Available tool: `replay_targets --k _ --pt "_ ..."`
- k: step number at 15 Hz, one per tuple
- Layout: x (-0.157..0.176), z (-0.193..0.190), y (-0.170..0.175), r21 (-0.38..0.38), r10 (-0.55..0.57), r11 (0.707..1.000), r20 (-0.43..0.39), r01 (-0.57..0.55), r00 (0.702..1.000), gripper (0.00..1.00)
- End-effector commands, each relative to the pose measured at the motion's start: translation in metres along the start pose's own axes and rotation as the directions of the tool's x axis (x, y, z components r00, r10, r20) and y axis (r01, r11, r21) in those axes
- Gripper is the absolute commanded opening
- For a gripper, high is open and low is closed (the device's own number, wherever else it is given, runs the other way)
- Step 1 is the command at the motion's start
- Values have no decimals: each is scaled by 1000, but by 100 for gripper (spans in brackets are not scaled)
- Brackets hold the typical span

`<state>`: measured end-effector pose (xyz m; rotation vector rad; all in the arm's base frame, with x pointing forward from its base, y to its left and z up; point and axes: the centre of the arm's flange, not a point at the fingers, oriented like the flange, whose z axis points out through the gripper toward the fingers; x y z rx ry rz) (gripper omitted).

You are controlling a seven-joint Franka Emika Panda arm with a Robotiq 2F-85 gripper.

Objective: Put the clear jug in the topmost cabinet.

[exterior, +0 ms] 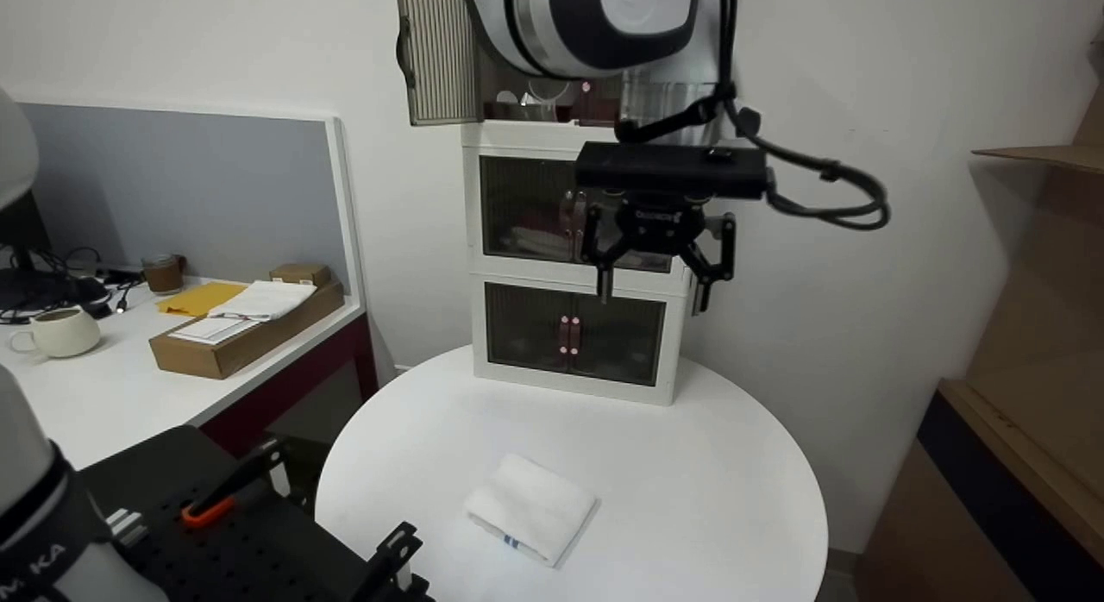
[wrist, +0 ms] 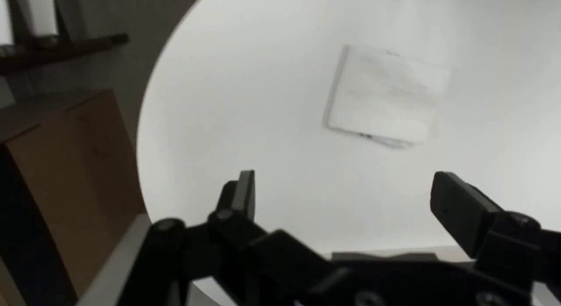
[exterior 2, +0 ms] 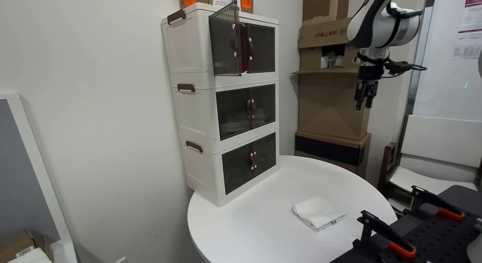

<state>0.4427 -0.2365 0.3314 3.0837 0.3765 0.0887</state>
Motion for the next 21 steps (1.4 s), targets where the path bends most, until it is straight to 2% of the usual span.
replay_targets --k 1,3,6,10,11,21 --pt "-31 -42 -3 -91 -81 992 91 89 993 100" --pt "-34 -56 -7 -93 -103 990 78 110 992 100" --pt "-24 -74 -21 -74 -119 990 10 119 993 100" --pt "-18 -95 -20 -47 -28 999 -83 24 996 100" --pt "-13 -82 -18 -69 -65 996 -53 61 996 100" --pt "-13 -82 -18 -65 -66 996 -55 62 996 100"
